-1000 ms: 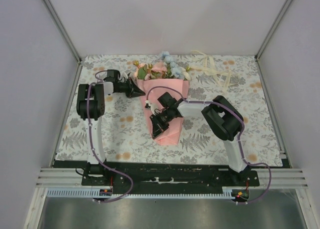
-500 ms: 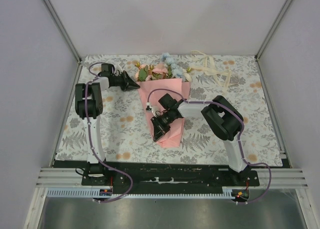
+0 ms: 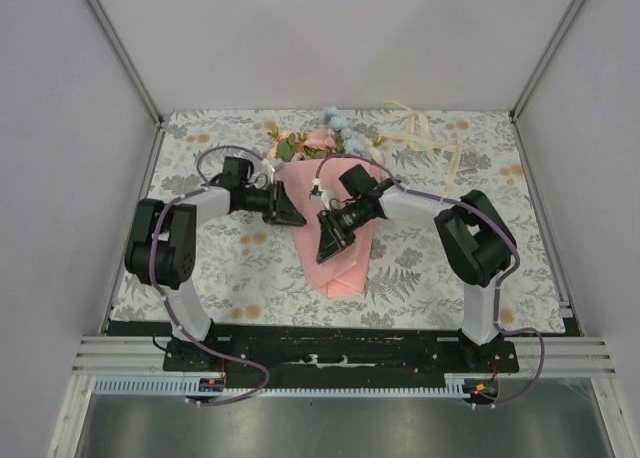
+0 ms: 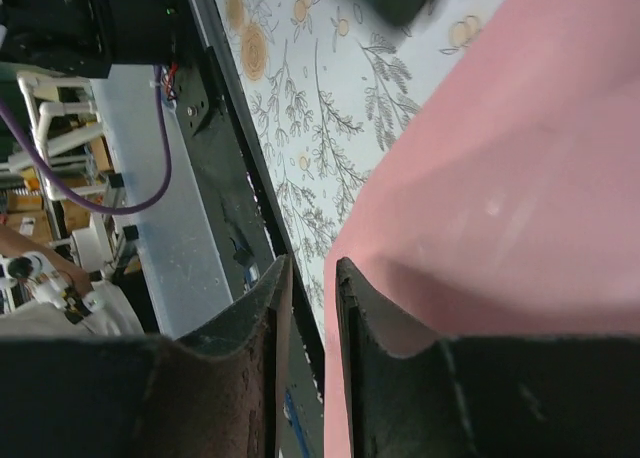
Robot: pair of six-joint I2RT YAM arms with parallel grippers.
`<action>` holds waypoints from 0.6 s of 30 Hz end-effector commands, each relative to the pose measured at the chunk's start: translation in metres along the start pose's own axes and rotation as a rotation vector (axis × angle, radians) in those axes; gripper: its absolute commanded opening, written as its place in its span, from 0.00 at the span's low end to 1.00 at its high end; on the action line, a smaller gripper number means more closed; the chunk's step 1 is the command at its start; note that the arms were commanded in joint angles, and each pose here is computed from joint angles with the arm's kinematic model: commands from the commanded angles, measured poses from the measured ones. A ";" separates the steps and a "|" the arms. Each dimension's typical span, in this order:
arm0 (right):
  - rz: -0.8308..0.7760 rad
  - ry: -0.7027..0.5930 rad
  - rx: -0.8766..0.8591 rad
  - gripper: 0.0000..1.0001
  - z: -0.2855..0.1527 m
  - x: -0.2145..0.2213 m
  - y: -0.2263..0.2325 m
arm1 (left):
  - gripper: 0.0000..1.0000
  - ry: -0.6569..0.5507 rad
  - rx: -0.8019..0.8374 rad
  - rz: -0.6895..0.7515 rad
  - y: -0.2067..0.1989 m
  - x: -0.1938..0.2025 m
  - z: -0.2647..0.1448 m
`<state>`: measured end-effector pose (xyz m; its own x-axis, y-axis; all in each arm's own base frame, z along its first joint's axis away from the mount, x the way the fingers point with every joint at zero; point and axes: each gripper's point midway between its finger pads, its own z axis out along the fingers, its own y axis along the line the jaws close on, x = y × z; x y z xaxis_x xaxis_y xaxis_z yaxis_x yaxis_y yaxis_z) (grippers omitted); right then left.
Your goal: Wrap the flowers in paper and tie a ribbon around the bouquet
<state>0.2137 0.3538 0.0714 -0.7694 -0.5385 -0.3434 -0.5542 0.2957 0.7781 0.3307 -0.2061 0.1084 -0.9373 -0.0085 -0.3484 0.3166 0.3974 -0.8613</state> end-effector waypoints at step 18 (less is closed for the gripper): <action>0.264 0.140 0.222 0.18 -0.035 0.078 -0.103 | 0.19 0.295 -0.128 -0.033 0.057 0.110 0.042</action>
<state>0.2288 0.2718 0.0112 -0.8638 -0.4907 -0.1145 -0.4013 0.5324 0.7454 0.2435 -0.2308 0.0100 -0.9860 0.1616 -0.0414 0.1164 0.4882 -0.8649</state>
